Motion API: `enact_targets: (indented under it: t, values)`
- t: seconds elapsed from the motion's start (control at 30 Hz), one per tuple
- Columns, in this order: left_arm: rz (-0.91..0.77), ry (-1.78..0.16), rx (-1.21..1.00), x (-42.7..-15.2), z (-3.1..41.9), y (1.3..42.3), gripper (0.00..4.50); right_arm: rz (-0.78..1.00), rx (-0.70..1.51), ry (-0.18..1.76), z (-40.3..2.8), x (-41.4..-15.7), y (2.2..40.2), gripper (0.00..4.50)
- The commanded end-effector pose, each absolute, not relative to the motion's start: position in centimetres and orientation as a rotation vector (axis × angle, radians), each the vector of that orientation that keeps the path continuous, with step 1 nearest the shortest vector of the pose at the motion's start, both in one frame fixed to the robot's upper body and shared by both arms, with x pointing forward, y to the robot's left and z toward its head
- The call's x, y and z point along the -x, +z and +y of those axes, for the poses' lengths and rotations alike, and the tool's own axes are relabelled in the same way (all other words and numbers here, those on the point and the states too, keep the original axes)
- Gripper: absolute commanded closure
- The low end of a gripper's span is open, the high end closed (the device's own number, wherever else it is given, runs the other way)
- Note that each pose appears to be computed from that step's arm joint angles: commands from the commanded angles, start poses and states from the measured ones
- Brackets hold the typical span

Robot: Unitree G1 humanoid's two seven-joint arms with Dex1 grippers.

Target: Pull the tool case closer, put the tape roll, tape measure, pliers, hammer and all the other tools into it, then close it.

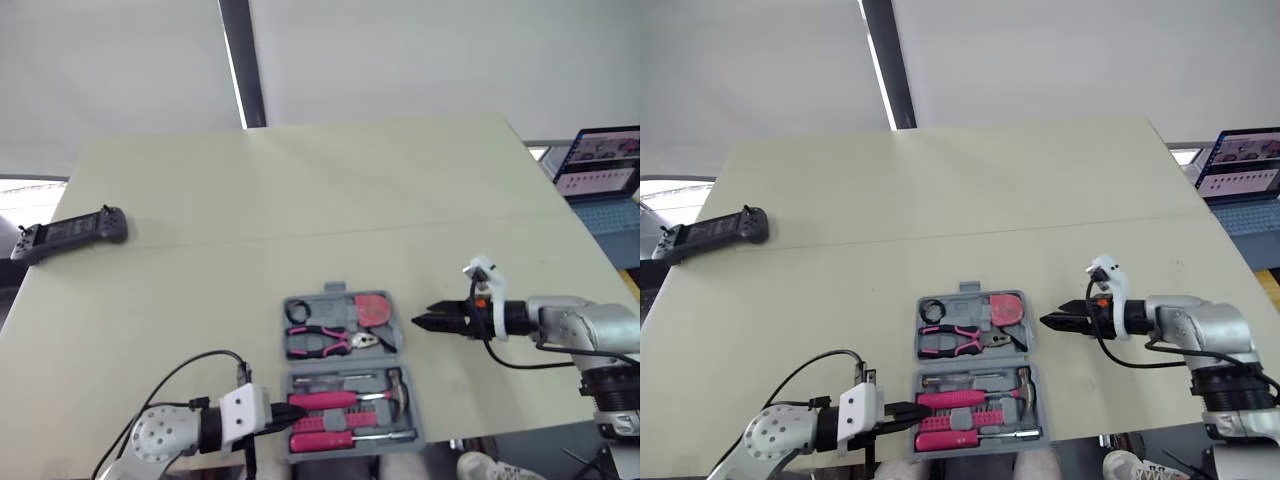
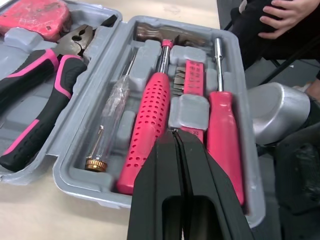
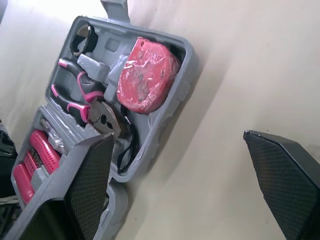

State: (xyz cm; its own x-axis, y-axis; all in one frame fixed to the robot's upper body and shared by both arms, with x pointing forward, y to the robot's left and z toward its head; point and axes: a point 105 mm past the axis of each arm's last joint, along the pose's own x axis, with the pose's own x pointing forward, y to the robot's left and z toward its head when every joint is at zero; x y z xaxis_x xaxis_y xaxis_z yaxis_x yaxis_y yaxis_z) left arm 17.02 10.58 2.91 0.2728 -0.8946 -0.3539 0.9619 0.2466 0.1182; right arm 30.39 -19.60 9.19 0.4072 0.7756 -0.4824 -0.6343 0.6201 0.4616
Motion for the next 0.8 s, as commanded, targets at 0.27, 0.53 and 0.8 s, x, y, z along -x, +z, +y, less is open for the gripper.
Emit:
enact_targets:
  t: [0.27,0.53,0.8]
  values:
    - [0.247,-1.338,-0.348,-15.6,10.1,1.8,4.5,0.741,-0.41,0.927,-18.0,-32.2,9.9,0.04]
    - [0.284,-1.342,-0.349,-15.2,10.0,1.2,4.5,0.811,-0.459,0.947,-16.6,-32.5,8.3,0.04]
    - [0.332,-1.322,-0.356,-15.0,10.4,0.6,4.5,0.794,-0.517,0.972,-14.3,-33.3,7.1,0.04]
